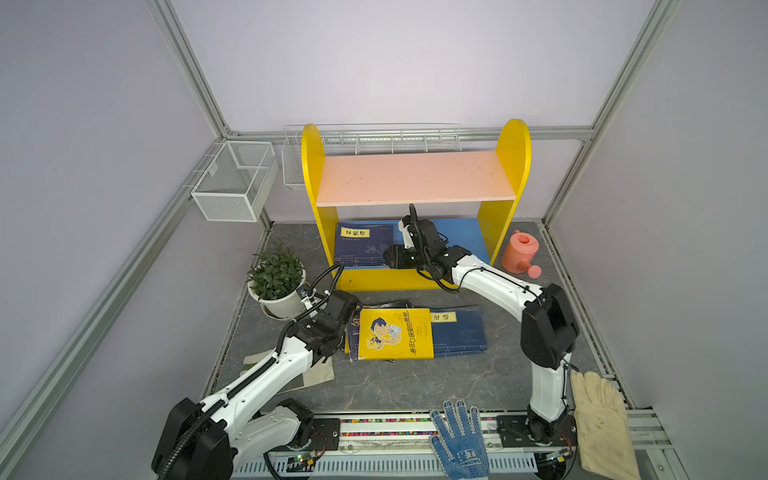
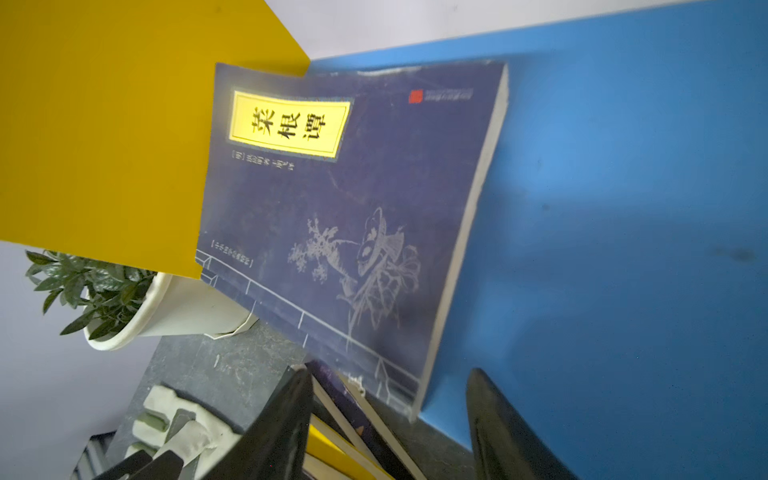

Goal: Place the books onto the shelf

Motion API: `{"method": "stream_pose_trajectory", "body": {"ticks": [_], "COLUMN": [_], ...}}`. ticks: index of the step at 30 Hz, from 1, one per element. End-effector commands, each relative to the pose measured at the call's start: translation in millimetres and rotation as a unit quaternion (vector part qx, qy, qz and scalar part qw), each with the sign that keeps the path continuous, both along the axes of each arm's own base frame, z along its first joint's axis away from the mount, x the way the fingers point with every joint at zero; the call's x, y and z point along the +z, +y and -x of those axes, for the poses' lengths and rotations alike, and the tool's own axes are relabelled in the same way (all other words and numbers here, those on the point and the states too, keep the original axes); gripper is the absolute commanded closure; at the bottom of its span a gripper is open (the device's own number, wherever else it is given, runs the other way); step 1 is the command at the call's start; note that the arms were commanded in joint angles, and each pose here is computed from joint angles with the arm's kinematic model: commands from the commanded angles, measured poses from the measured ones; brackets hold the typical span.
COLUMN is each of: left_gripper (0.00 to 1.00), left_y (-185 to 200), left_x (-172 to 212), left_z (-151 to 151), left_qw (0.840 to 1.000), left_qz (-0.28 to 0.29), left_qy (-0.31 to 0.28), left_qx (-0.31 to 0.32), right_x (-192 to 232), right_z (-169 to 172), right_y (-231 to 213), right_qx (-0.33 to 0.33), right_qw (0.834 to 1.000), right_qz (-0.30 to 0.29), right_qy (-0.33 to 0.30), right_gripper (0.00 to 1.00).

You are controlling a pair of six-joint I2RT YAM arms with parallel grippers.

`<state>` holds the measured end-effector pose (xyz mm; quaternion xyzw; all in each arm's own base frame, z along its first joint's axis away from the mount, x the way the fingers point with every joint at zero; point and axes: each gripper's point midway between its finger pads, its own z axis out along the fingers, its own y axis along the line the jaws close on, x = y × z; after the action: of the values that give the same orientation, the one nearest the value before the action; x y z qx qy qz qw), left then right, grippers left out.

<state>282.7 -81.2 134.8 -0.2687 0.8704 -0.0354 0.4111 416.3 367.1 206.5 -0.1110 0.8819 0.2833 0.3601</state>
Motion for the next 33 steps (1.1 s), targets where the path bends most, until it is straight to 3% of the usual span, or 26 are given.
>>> {"method": "stream_pose_trajectory", "body": {"ticks": [1, 7, 10, 13, 18, 24, 27, 33], "left_gripper": [0.12, 0.12, 0.12, 0.12, 0.12, 0.12, 0.14, 0.19], "left_y": [-19.8, -58.5, -73.8, -100.2, -162.5, -238.7, -274.7, -327.2], "left_x": [5.8, -4.1, -1.4, 9.5, 19.8, 15.8, 15.4, 11.8], "left_z": [-6.3, -0.5, 1.4, 1.1, 3.8, 12.3, 17.0, 22.5], "left_qw": [0.997, 0.978, 0.969, 0.955, 0.91, 0.845, 0.813, 0.765], "left_qz": [-0.009, 0.005, -0.005, -0.02, -0.051, -0.085, -0.084, -0.073], "left_qy": [0.003, 0.023, 0.017, -0.005, -0.014, -0.017, -0.022, -0.017], "left_qx": [-0.079, -0.208, -0.245, -0.297, -0.411, -0.528, -0.576, -0.64], "right_x": [42.3, -25.7, -62.7, -75.6, -114.1, -151.7, -161.9, -175.9], "right_z": [18.0, 97.7, 125.1, 130.4, 143.3, 163.5, 170.6, 182.6], "right_y": [-32.2, -78.9, -119.7, -167.8, -226.9, -251.1, -261.7, -262.3], "right_qx": [0.0, 0.069, 0.041, -0.019, -0.108, -0.13, -0.149, -0.149], "right_qw": [0.998, 0.992, 0.984, 0.976, 0.963, 0.946, 0.939, 0.932], "right_qz": [0.02, 0.101, 0.156, 0.197, 0.152, 0.11, 0.087, 0.032], "right_qy": [-0.067, 0.027, 0.076, 0.088, 0.193, 0.276, 0.298, 0.33], "right_gripper": [0.36, 0.35, 0.35, 0.33, 0.33, 0.34, 0.35, 0.37]}}
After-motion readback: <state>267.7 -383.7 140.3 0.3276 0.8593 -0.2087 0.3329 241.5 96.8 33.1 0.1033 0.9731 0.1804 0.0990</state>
